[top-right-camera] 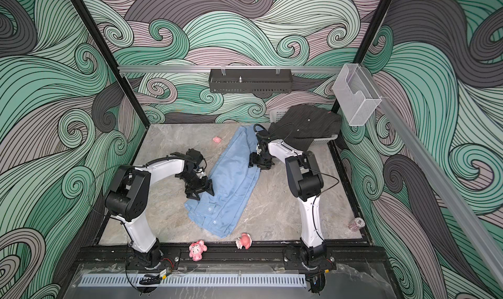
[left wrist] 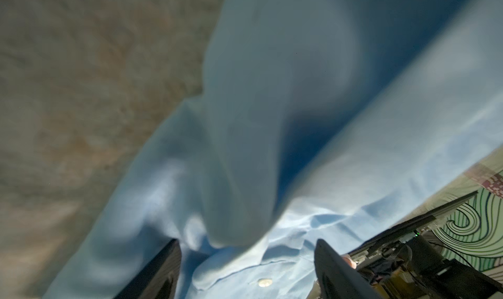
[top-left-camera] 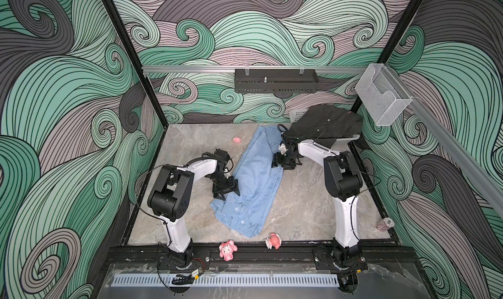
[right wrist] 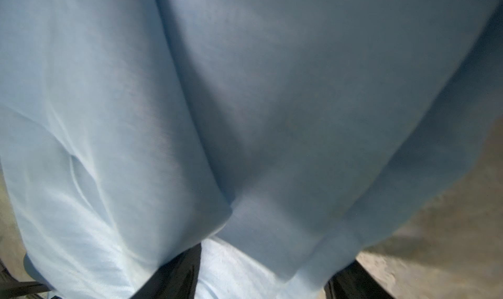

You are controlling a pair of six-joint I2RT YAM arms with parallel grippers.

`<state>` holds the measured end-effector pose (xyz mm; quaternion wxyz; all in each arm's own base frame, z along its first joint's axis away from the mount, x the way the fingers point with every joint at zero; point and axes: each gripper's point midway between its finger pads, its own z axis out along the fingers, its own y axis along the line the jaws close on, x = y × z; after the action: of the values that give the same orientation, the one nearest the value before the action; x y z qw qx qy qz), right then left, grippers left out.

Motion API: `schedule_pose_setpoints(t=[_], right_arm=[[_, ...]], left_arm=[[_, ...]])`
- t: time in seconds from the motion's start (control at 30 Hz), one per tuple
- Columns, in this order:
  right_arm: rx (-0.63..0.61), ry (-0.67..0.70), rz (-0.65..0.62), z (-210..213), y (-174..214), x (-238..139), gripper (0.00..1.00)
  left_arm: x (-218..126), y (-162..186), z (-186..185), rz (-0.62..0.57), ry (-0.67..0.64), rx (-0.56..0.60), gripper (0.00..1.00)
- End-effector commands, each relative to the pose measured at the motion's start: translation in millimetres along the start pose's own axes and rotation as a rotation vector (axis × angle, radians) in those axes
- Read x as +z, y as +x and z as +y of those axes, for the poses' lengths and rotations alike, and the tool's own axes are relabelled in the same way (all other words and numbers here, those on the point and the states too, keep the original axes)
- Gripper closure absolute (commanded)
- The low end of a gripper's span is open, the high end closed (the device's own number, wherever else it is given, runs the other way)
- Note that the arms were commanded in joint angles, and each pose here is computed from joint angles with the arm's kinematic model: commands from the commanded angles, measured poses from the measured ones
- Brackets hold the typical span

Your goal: Fold and stack the long sleeve shirts

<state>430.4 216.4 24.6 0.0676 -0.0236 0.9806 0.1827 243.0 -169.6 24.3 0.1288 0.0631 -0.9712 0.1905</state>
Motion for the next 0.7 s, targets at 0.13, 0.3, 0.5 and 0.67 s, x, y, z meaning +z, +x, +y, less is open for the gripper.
schedule_pose_setpoints(t=[0.13, 0.3, 0.5, 0.67], right_arm=[[-0.085, -0.075, 0.016, 15.9, -27.9, 22.2, 0.33], [-0.093, -0.075, -0.026, 24.6, -46.9, 7.2, 0.32], [-0.058, 0.024, -0.115, 14.1, -46.8, -46.3, 0.30], [-0.029, 0.068, -0.163, 3.8, -27.7, -92.7, 0.28]], left_arm=[[21.4, 25.9, -23.7, 0.055, 0.187, -0.097, 0.26], [9.3, 31.0, -47.3, 0.010, 0.240, -0.090, 0.25], [-48.9, 25.3, -52.0, -0.159, 0.203, -0.048, 0.21], [-87.5, 25.1, -44.5, -0.263, 0.167, -0.030, 0.20]])
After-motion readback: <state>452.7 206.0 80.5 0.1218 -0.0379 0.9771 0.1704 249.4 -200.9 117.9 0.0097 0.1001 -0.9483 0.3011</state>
